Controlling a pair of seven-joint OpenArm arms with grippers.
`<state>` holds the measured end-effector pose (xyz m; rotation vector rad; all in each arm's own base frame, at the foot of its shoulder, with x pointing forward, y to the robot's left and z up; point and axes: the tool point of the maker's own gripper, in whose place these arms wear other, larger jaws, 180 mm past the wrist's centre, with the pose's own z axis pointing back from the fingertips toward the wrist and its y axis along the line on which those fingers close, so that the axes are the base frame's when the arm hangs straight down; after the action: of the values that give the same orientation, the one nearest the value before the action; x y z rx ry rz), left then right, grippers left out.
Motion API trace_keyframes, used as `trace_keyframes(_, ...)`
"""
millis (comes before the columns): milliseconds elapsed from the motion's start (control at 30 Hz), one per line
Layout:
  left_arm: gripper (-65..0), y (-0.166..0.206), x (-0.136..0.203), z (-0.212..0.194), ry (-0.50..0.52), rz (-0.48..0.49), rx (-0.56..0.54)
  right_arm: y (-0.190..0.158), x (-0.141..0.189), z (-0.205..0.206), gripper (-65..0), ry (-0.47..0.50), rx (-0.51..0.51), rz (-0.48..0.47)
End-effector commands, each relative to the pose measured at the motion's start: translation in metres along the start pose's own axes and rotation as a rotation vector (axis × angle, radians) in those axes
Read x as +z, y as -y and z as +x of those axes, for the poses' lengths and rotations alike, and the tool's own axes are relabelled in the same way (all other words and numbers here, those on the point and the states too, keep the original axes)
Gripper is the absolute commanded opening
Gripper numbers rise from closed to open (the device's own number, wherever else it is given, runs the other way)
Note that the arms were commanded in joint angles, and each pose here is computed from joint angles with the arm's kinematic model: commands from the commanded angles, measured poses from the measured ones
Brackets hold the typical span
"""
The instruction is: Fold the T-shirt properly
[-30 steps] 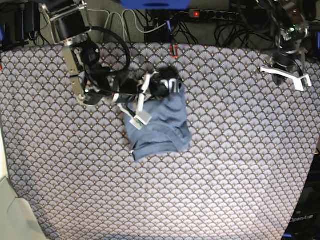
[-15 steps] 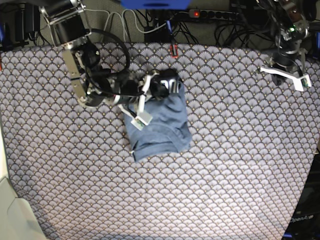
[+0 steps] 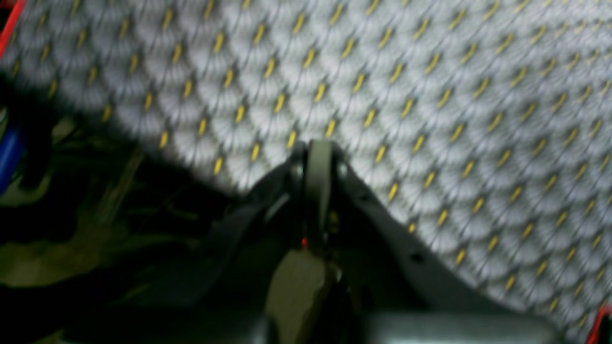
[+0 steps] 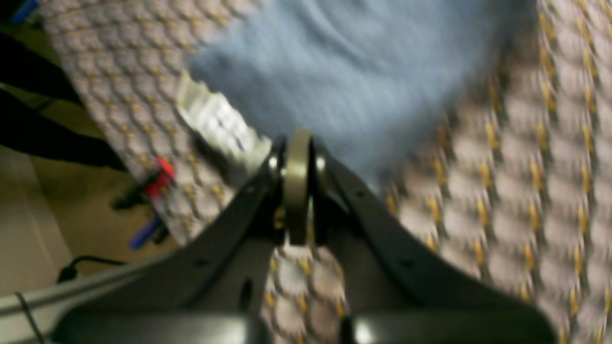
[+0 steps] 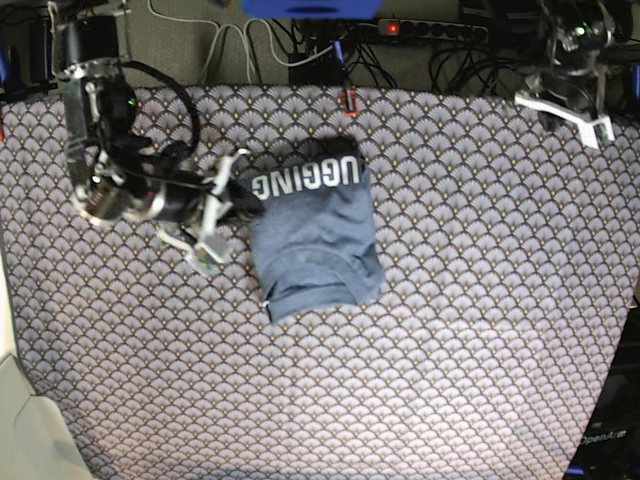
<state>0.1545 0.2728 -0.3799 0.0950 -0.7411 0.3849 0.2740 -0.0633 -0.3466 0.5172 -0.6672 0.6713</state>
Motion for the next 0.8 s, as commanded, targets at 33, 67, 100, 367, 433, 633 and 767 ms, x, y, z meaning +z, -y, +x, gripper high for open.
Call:
trace_keyframes(33,-64.7,-0.001,0.005,-0.007,-0.016,-0.014,-0.051,0.004,0.024,0.005,-65.0,0.055,0.016,-0.043)
trace_keyframes(67,-64.7,0.000,0.007,-0.014,-0.037,-0.021,-0.071,0.006,0.034,-0.001,-65.0,0.051,0.014,-0.067)
trace_keyframes(100,-64.7,0.001,0.010,-0.023,-0.065,-0.031,-0.093,0.008,0.044,-0.010,-65.0,0.043,0.010,-0.093)
trace_keyframes(367,-64.7,0.019,0.013,-0.093,-0.264,-0.117,-0.180,0.008,0.110,-0.113,-65.0,-0.080,-0.196,-0.249)
trace_keyframes(433,-64.7,0.020,0.011,-0.113,-0.320,-0.117,-0.204,-0.002,0.120,-0.132,-65.0,-0.078,-0.243,-0.255)
trace_keyframes(633,-64.7,0.024,-0.007,-0.182,-0.384,-0.144,-0.327,-0.056,0.122,-0.199,-65.0,-0.158,-0.307,-0.272)
trace_keyframes(767,-64.7,0.034,-0.014,-0.227,-0.406,-0.213,-0.415,-0.068,0.112,-0.259,-65.0,-0.272,-0.356,-0.317)
